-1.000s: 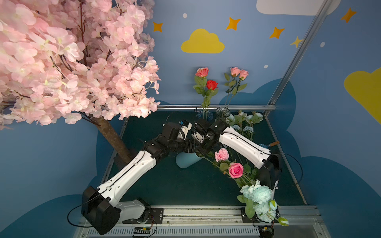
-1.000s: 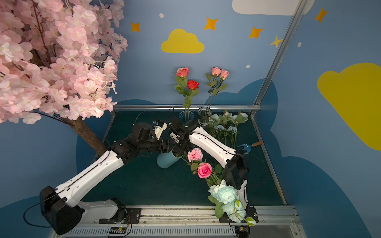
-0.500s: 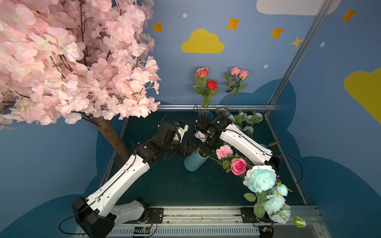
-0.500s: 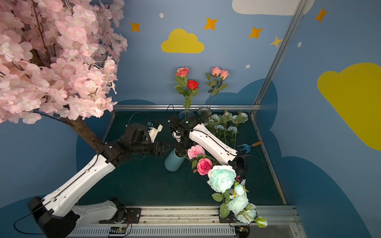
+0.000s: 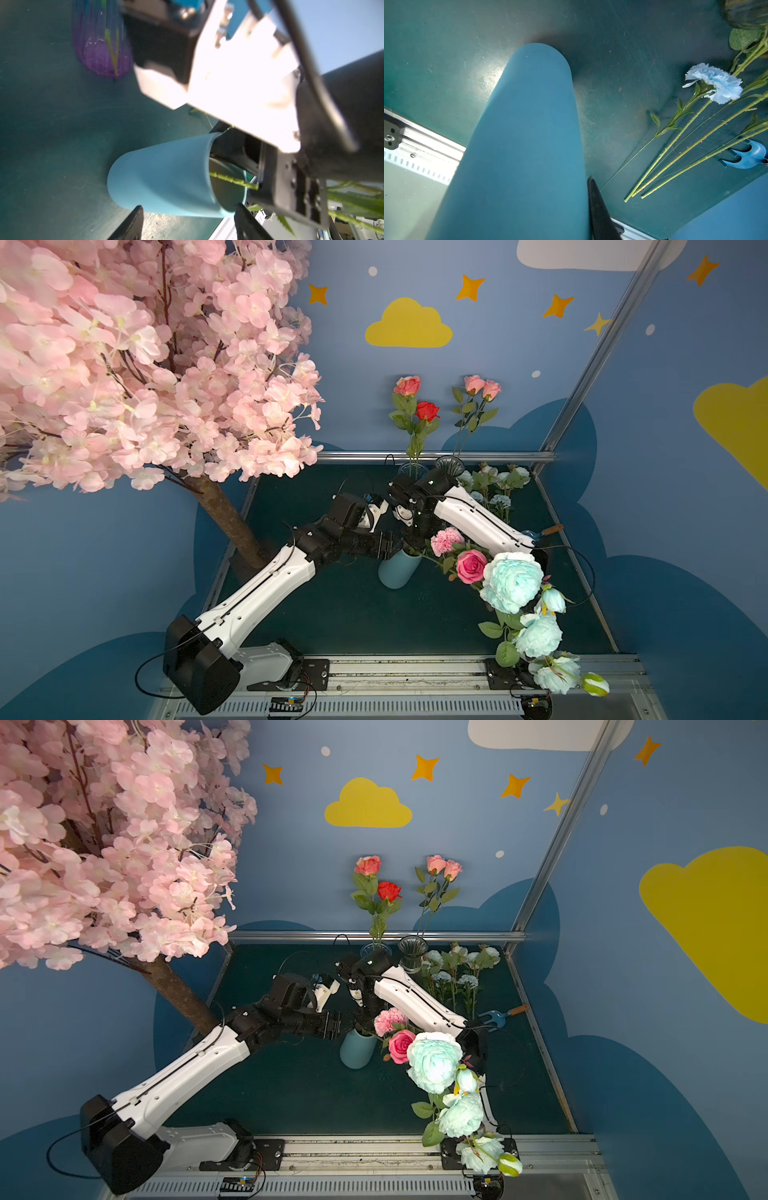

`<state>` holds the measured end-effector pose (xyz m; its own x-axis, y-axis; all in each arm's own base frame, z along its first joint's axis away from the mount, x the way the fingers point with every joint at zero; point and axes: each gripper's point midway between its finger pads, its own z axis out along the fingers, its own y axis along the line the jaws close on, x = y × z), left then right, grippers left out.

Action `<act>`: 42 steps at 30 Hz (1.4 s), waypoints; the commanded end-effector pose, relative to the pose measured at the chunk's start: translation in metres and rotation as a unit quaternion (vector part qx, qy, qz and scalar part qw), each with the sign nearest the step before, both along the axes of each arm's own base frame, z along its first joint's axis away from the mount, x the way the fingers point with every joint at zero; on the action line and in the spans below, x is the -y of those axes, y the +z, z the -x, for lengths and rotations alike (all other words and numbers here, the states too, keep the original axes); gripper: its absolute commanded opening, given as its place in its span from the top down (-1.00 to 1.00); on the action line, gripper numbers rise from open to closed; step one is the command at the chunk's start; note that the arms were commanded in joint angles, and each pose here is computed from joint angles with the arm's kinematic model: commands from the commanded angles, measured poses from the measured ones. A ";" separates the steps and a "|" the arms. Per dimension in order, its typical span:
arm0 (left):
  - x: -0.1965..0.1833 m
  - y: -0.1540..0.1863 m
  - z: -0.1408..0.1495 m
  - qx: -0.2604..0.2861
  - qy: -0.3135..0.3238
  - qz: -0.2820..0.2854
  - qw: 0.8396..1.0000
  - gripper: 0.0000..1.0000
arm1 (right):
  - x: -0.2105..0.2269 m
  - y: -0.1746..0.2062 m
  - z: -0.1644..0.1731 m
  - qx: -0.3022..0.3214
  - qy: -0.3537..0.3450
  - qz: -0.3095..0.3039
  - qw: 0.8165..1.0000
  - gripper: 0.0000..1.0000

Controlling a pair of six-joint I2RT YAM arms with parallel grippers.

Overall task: Pick out blue flowers from the vase
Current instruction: Adjust the vase at the center of the board.

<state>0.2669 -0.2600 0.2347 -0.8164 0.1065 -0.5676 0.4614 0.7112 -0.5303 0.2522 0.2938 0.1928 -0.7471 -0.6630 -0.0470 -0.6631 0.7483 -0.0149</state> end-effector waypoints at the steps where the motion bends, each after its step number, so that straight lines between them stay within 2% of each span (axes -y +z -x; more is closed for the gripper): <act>1: 0.006 0.003 -0.007 0.003 -0.007 0.002 1.000 -0.38 | -0.019 0.000 0.003 -0.018 0.009 -0.035 0.999 1.00; 6: 0.006 -0.007 -0.013 -0.003 -0.001 -0.012 1.000 -0.39 | -0.026 -0.002 0.005 -0.024 0.012 -0.043 0.999 0.84; 10: 0.004 -0.013 -0.014 -0.007 0.001 -0.024 1.000 -0.37 | -0.028 0.002 0.006 -0.019 0.013 -0.052 0.998 0.64; 12: 0.001 -0.018 -0.013 -0.012 0.003 -0.034 0.999 -0.34 | -0.030 0.008 0.005 -0.009 0.012 -0.065 0.998 0.47; 16: -0.004 -0.026 -0.013 -0.017 0.008 -0.048 0.999 -0.12 | -0.037 0.026 0.001 0.020 0.008 -0.107 0.994 0.15; 24: -0.008 -0.047 -0.016 -0.037 0.013 -0.054 0.998 0.30 | -0.036 0.043 -0.009 0.065 -0.012 -0.173 0.983 -0.12; 27: -0.008 -0.051 -0.018 -0.042 0.013 -0.056 0.997 0.35 | -0.029 0.049 -0.015 0.085 -0.027 -0.198 0.976 -0.22; 34: -0.016 -0.053 -0.020 -0.041 0.024 -0.058 0.997 0.35 | 0.007 0.071 -0.045 0.163 -0.102 -0.269 0.944 -0.30; 39: -0.020 -0.059 -0.023 -0.047 0.029 -0.059 0.997 0.36 | 0.038 0.082 -0.061 0.248 -0.156 -0.342 0.893 -0.32; 42: -0.019 -0.063 -0.024 -0.050 0.028 -0.058 0.997 0.40 | 0.058 0.083 -0.056 0.270 -0.174 -0.362 0.875 -0.32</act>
